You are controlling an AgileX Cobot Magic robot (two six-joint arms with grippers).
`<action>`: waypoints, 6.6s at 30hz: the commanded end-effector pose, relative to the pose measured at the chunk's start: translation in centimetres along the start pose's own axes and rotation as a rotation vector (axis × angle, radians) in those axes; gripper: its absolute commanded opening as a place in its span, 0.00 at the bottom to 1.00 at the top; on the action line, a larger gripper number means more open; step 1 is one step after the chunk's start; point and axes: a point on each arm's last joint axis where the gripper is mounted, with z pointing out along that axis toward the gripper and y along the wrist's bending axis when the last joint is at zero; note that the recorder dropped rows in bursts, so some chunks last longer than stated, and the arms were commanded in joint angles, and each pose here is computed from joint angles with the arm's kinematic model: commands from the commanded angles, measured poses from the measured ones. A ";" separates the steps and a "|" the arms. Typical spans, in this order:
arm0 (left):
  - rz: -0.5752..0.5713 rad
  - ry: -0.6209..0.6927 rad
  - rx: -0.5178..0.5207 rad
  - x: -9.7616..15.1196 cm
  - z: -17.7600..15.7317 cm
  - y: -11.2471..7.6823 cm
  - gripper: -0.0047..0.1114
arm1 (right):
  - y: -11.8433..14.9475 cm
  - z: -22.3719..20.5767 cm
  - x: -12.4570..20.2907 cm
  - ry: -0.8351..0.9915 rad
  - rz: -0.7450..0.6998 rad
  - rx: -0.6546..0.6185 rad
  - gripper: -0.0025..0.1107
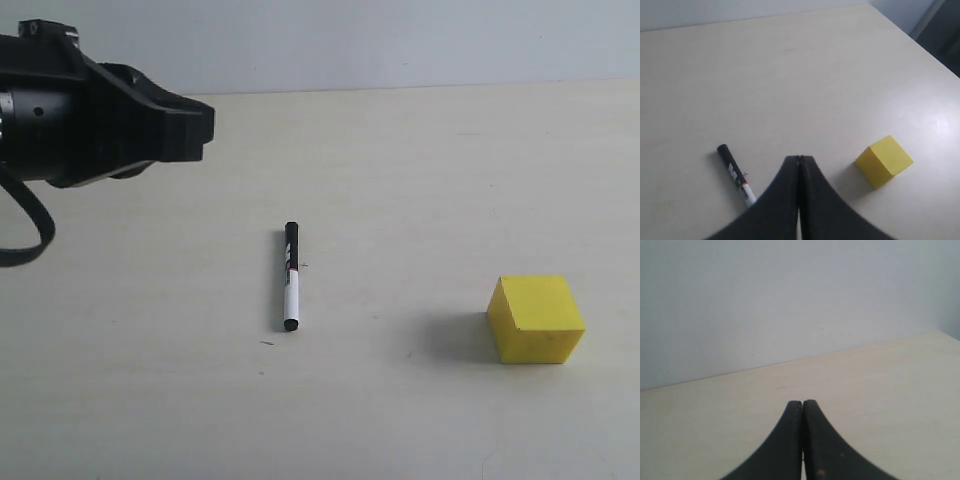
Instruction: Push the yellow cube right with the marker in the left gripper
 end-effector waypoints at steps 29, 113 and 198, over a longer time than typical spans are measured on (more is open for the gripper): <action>-0.101 -0.618 -0.301 6.4 -14.5 5.9 0.04 | -0.1 0.0 0.1 -0.005 -0.010 0.005 0.02; -0.005 -0.375 -0.532 18.6 -10.6 9.4 0.04 | -0.2 0.0 0.1 -0.009 -0.124 0.018 0.02; -0.005 -0.375 -0.532 18.6 -10.6 9.4 0.04 | 0.1 0.3 2.7 0.134 -0.141 -0.092 0.02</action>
